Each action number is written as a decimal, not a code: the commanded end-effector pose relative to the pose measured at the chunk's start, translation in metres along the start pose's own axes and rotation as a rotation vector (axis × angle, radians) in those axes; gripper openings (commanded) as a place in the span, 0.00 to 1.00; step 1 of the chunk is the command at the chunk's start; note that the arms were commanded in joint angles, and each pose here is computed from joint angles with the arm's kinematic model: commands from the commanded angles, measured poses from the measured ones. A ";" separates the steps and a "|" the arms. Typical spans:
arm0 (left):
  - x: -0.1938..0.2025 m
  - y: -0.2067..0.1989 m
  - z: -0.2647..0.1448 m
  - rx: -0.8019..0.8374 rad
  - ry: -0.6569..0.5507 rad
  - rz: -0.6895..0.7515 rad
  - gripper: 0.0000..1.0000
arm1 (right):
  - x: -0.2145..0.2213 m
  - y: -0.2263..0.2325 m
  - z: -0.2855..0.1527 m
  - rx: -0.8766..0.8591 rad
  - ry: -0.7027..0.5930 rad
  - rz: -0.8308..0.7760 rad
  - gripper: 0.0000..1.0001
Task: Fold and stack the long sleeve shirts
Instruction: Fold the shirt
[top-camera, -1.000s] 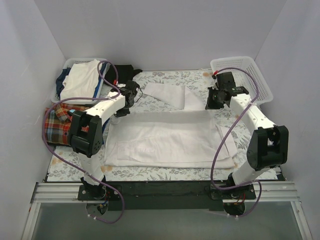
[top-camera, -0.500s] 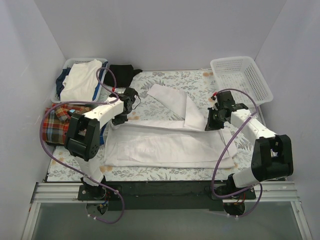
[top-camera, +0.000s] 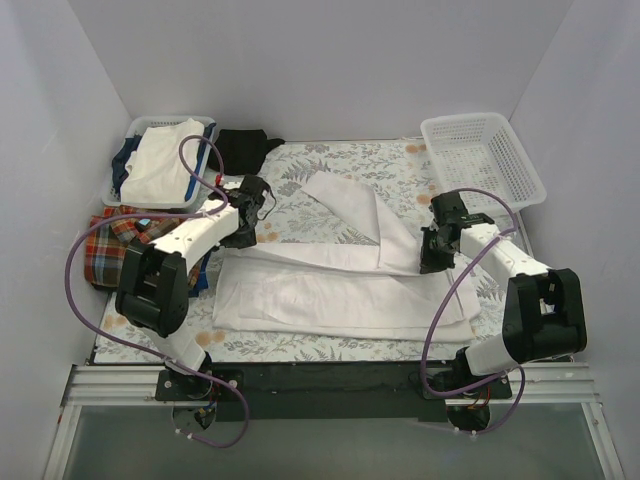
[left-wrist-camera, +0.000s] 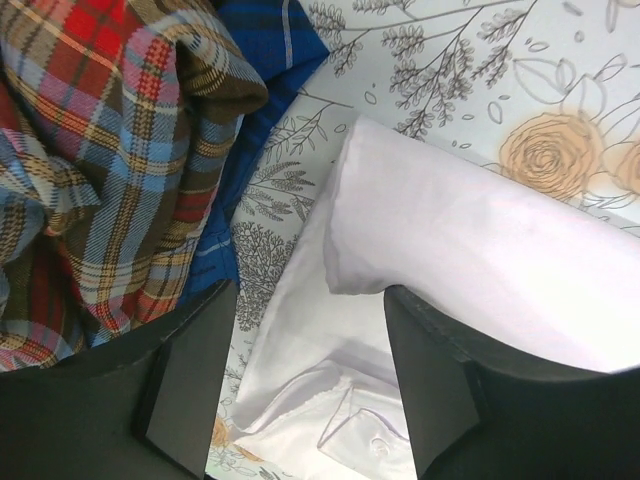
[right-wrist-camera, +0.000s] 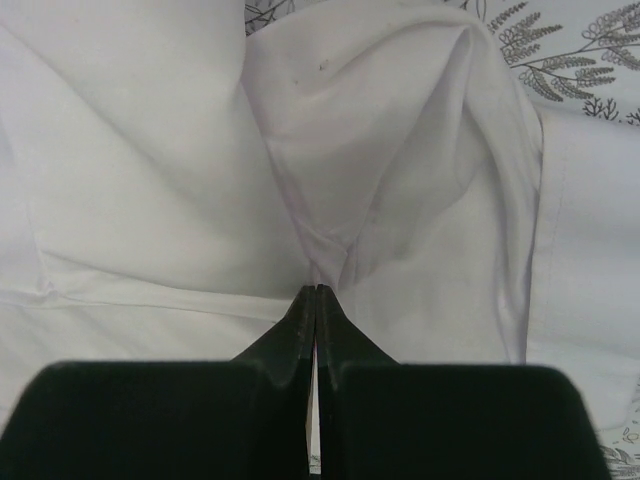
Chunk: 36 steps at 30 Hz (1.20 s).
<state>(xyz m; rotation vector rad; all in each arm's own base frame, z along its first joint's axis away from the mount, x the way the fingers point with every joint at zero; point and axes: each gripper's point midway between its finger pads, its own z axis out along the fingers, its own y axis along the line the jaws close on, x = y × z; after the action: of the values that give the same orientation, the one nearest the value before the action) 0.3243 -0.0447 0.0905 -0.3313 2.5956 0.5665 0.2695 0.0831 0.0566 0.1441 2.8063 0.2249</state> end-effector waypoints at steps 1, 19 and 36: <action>-0.029 0.001 -0.018 0.040 -0.087 -0.083 0.60 | 0.013 -0.019 -0.001 0.095 0.028 0.026 0.01; -0.071 -0.030 -0.054 0.278 -0.199 -0.146 0.60 | 0.016 -0.014 -0.015 0.053 0.002 -0.002 0.50; -0.127 -0.253 -0.143 1.049 -0.225 0.089 0.71 | -0.149 0.044 -0.018 -0.063 -0.272 -0.087 0.69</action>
<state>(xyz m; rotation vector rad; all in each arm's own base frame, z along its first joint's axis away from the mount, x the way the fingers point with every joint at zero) 0.4532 -0.2578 0.1626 0.0364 2.3847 -0.5236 0.3583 0.0909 0.1272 0.1118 2.5711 0.2089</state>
